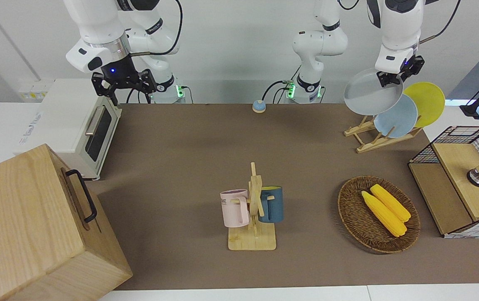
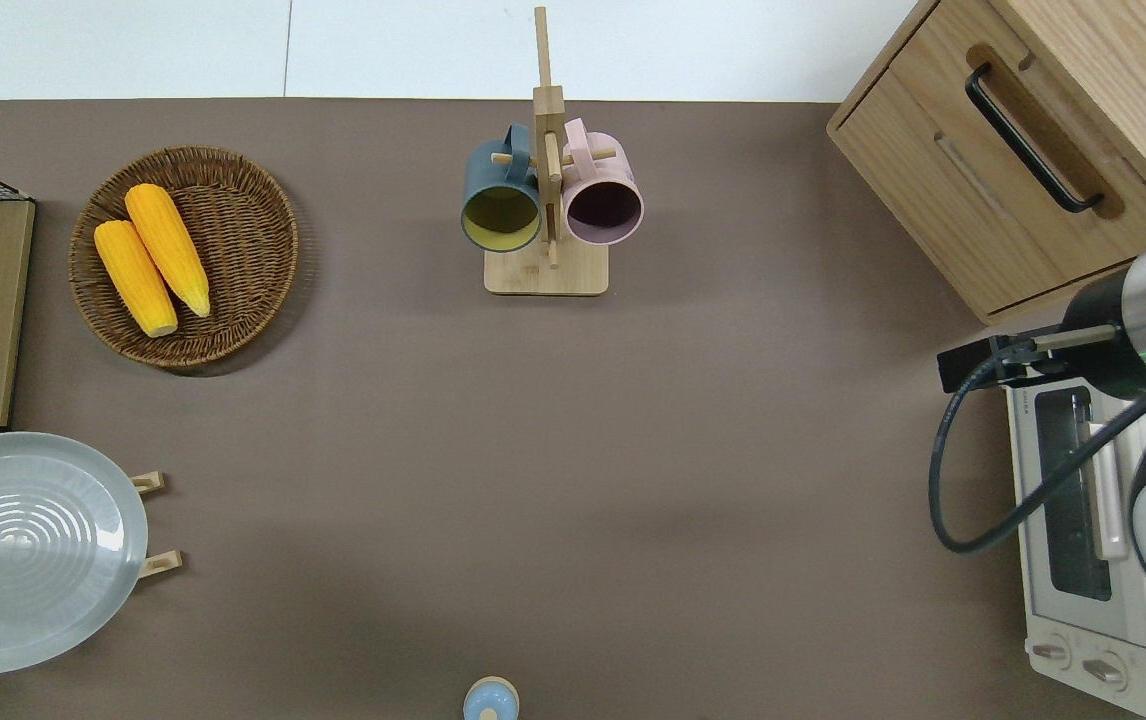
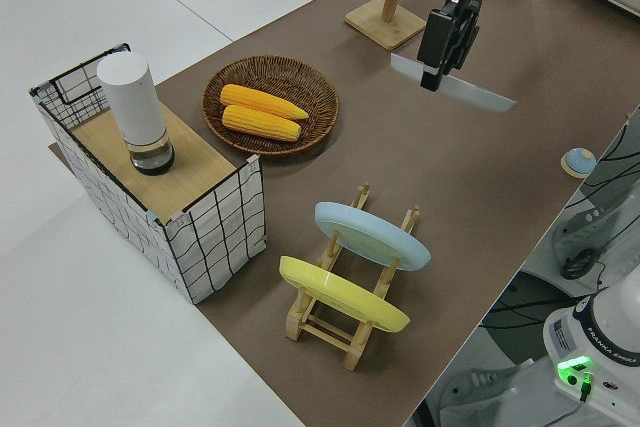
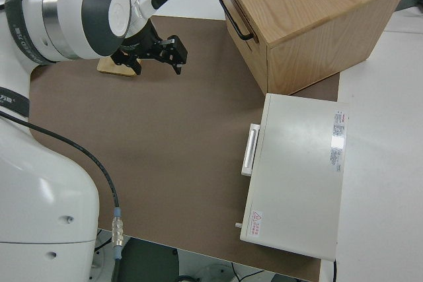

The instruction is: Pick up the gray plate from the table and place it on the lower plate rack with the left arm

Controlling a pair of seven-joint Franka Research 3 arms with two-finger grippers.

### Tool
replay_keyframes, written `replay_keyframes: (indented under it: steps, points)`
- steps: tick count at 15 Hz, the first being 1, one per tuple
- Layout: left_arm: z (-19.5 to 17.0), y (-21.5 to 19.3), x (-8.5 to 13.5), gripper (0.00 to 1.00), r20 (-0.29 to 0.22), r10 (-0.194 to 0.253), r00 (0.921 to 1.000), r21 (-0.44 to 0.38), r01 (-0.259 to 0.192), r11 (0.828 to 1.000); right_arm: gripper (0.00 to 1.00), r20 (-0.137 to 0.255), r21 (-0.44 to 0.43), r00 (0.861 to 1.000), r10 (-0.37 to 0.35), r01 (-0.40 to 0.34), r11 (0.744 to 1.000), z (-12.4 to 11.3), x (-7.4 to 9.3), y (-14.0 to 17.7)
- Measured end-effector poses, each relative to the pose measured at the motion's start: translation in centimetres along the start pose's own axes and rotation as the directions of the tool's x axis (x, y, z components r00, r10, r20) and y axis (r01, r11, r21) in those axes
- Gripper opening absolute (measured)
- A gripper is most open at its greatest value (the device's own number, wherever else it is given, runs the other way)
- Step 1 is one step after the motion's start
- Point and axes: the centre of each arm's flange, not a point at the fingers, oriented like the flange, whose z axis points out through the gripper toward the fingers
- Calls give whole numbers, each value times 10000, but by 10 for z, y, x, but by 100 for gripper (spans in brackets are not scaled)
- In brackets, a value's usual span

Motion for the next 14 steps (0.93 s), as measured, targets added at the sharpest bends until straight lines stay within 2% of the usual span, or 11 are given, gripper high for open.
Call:
replay_keyframes:
  steps: [3,5,8,11,14]
  points:
    - [-6,22,-2,7,127,-315,9994,997,301,9946,99,0,0,10000,0,0,10000,0,0,0]
    - [-1,39,-1,7,159,-644,9978,1728,607,9831,99,0,0,10000,0,0,10000,0,0,0]
    - [16,52,0,7,330,-775,9964,2475,669,9666,99,0,0,10000,0,0,10000,0,0,0]
    - [34,55,-1,7,494,-1060,9931,3201,847,9436,99,0,0,10000,0,0,10000,0,0,0]
    - [55,61,0,7,534,-1411,9886,3952,1088,9121,99,0,0,10000,0,0,10000,0,0,0]
